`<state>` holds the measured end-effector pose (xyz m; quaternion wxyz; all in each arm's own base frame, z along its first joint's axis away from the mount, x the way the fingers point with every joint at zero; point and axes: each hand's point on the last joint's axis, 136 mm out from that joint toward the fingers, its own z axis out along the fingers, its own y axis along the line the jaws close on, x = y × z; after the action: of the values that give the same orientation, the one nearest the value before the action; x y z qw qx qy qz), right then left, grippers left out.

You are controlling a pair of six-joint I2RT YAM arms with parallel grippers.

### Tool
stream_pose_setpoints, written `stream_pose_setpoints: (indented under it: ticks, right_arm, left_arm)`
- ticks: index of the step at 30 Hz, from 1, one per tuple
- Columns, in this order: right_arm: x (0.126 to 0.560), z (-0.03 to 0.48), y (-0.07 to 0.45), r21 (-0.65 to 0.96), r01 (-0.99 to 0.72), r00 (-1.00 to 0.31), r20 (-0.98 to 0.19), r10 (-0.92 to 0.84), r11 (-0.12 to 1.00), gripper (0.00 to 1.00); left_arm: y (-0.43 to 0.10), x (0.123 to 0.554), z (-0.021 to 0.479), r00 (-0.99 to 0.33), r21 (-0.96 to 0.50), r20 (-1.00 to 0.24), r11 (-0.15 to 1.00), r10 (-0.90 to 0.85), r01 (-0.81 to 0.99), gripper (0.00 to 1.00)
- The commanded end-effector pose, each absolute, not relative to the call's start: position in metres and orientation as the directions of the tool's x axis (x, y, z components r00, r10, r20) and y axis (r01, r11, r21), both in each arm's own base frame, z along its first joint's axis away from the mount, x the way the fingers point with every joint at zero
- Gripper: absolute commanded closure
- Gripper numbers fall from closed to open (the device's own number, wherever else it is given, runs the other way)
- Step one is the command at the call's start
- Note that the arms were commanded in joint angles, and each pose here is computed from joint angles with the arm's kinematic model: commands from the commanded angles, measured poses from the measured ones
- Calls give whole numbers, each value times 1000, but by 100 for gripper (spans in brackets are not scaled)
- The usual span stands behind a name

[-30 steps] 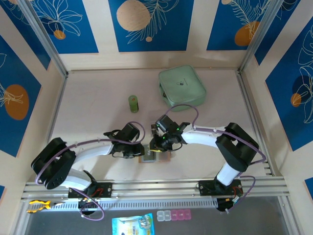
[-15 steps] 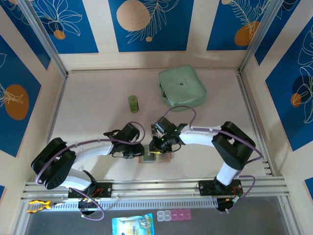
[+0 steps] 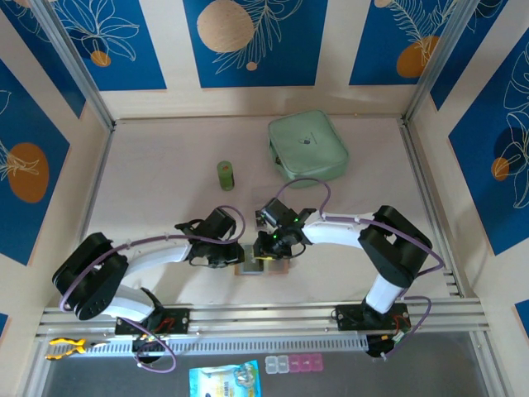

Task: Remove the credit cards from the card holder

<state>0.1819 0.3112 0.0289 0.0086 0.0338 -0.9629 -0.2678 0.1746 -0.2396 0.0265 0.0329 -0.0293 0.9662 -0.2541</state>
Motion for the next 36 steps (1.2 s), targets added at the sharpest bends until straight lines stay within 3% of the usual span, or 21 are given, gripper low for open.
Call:
stream_pose_setpoints:
  ticks: [1, 18, 36]
  right_arm:
    - [183, 32, 300, 476, -71, -997, -18, -71, 876, 74]
    - [183, 46, 299, 508, -87, -996, -54, -69, 857, 74]
    - [177, 41, 312, 592, -59, -997, 6, -77, 804, 74]
  left_arm:
    - [-240, 172, 30, -996, -516, -31, 855, -83, -55, 80]
    - [-251, 179, 47, -995, -561, -49, 826, -86, -43, 81]
    - [-266, 184, 44, -998, -574, -32, 818, -62, -32, 96]
